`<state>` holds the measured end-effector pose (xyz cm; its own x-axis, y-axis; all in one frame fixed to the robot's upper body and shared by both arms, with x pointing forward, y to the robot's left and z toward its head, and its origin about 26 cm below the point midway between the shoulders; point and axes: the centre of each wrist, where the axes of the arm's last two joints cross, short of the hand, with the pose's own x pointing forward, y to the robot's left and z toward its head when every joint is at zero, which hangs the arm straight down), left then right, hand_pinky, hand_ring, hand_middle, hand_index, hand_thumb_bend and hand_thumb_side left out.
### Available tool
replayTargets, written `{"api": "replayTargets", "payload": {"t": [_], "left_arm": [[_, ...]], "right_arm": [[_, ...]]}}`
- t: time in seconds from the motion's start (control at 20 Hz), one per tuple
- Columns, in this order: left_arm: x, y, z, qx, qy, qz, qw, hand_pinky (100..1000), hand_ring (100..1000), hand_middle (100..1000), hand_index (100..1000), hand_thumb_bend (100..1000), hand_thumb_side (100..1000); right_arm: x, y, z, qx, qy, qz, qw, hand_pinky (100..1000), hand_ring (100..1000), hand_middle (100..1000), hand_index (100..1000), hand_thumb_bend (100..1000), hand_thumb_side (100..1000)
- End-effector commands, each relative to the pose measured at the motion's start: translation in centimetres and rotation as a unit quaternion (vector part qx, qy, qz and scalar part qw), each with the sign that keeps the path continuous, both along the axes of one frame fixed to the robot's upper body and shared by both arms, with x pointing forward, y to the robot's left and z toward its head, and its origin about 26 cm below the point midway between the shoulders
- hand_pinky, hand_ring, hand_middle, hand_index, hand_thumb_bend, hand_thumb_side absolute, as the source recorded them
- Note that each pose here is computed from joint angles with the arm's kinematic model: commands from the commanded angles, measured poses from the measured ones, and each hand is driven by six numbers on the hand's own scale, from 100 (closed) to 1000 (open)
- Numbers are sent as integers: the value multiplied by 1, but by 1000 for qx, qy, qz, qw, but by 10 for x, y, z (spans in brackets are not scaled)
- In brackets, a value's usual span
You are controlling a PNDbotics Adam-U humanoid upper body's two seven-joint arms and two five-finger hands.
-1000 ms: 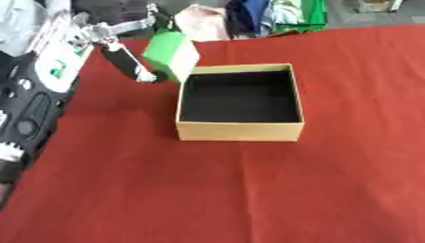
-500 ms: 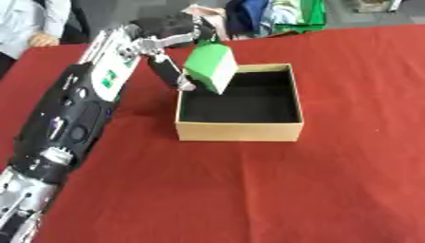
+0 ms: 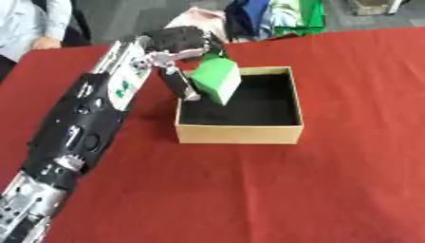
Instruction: Pick up objects on the table and place them in the box.
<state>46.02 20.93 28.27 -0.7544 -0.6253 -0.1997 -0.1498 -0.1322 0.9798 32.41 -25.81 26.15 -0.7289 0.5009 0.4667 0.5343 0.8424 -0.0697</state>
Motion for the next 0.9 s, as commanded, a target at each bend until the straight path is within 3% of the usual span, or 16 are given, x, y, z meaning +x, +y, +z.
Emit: {"api": "replayTargets", "payload": {"t": [0.05, 0.3, 0.4, 0.45, 0.5, 0.55, 0.75, 0.9], "left_arm": [[-1, -4, 9, -2, -17, -10, 1000, 674, 633, 546, 656, 234, 100], [0, -11, 2, 17, -11, -15, 1000, 683, 647, 562, 684, 273, 100], [0, -11, 0, 24, -8, -11, 1000, 708, 691, 625, 797, 345, 100], [1, -12, -1, 26, -8, -7, 1000, 743, 750, 715, 905, 415, 100], [1, -11, -1, 27, -9, 0, 1000, 761, 779, 756, 943, 444, 100], [1, -11, -1, 29, -12, 6, 999, 810, 844, 824, 998, 555, 100], [-1, -10, 2, 40, -41, 38, 998, 917, 939, 917, 1000, 684, 100], [-1, -10, 0, 35, -64, 52, 996, 921, 945, 924, 1000, 683, 100]], "right_arm": [[-4, 2, 10, -4, -19, 6, 1000, 640, 656, 644, 805, 100, 413], [-4, 4, 10, -3, -20, 10, 1000, 640, 655, 644, 804, 100, 414], [-4, 4, 10, -3, -20, 10, 1000, 639, 655, 643, 804, 100, 414], [-4, 4, 10, -3, -20, 10, 1000, 639, 655, 643, 803, 100, 414], [-4, 4, 10, -3, -20, 11, 1000, 639, 654, 643, 802, 100, 414], [-4, 4, 10, -3, -20, 11, 1000, 638, 654, 643, 802, 100, 414], [-4, 4, 9, -3, -18, 11, 1000, 638, 654, 643, 802, 100, 413], [-4, 3, 9, -3, -17, 10, 1000, 638, 654, 643, 802, 100, 412]]}}
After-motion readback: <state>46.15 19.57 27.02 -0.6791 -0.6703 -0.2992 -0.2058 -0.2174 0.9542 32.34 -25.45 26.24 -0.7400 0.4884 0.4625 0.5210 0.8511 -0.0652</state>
